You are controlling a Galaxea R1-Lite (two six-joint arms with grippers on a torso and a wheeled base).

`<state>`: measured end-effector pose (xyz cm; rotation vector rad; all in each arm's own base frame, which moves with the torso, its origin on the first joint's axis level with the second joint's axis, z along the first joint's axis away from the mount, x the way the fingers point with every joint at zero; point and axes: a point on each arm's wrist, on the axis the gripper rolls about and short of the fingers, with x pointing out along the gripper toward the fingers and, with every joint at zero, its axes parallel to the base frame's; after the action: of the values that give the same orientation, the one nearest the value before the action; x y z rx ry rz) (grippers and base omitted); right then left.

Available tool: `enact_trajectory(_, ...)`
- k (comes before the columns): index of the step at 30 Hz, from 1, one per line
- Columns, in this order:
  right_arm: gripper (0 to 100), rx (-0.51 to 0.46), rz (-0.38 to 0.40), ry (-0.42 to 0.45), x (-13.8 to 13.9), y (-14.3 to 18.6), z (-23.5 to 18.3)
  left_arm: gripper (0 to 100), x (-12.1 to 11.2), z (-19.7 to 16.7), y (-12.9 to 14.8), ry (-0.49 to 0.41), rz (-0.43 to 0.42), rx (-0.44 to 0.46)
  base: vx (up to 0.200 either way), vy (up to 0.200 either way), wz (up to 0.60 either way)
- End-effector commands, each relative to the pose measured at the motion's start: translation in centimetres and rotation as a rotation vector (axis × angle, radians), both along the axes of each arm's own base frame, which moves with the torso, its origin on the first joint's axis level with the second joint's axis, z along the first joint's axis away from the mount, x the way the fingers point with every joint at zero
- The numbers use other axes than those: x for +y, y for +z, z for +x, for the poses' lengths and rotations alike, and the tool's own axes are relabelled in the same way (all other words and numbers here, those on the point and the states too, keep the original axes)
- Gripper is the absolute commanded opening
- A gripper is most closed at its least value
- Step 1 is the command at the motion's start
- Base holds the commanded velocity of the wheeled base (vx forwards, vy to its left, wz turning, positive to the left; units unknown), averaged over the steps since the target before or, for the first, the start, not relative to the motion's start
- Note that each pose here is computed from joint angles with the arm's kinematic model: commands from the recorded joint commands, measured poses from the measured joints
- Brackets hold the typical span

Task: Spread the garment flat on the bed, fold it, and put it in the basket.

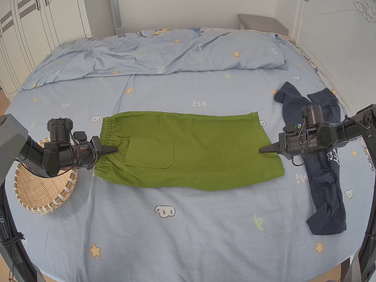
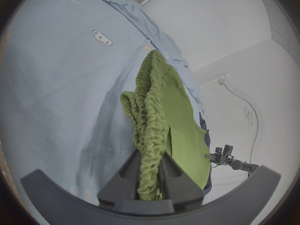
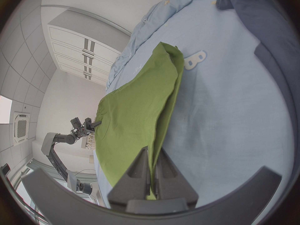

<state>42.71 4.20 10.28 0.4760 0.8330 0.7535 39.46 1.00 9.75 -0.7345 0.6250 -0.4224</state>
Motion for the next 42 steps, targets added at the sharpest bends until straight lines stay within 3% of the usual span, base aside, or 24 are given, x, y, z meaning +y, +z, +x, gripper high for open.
enact_trajectory(1,0,-0.014,0.000,-0.002,-0.1,0.4,0.0,0,0.1,0.0,-0.1,0.002,0.000,0.004,0.000,0.000,0.00)
enact_trajectory(10,0,0.037,0.008,-0.020,-0.4,3.0,-1.9,0,0.1,-0.5,0.3,0.002,-0.003,0.047,0.000,0.000,0.00)
enact_trajectory(11,0,0.060,0.005,-0.021,-0.6,3.9,-2.9,0,0.0,-1.4,1.3,-0.002,0.003,0.063,0.000,0.000,0.00)
enact_trajectory(16,0,0.106,0.001,-0.022,-0.7,4.2,-4.6,0,-0.1,-3.1,1.3,-0.022,0.013,0.127,0.000,0.000,0.00)
enact_trajectory(20,0,0.127,0.000,-0.023,-0.8,4.3,-6.1,0,0.0,-5.1,1.9,-0.025,0.025,0.121,0.000,0.000,0.00)
enact_trajectory(33,0,0.309,-0.031,-0.013,-2.1,0.2,-14.4,0,0.1,-16.0,-0.5,-0.053,0.097,0.218,0.000,0.000,0.00)
enact_trajectory(42,0,0.335,-0.018,0.017,-2.1,-2.5,-17.8,0,-0.4,-20.5,-2.9,-0.082,0.124,0.239,0.000,0.000,0.00)
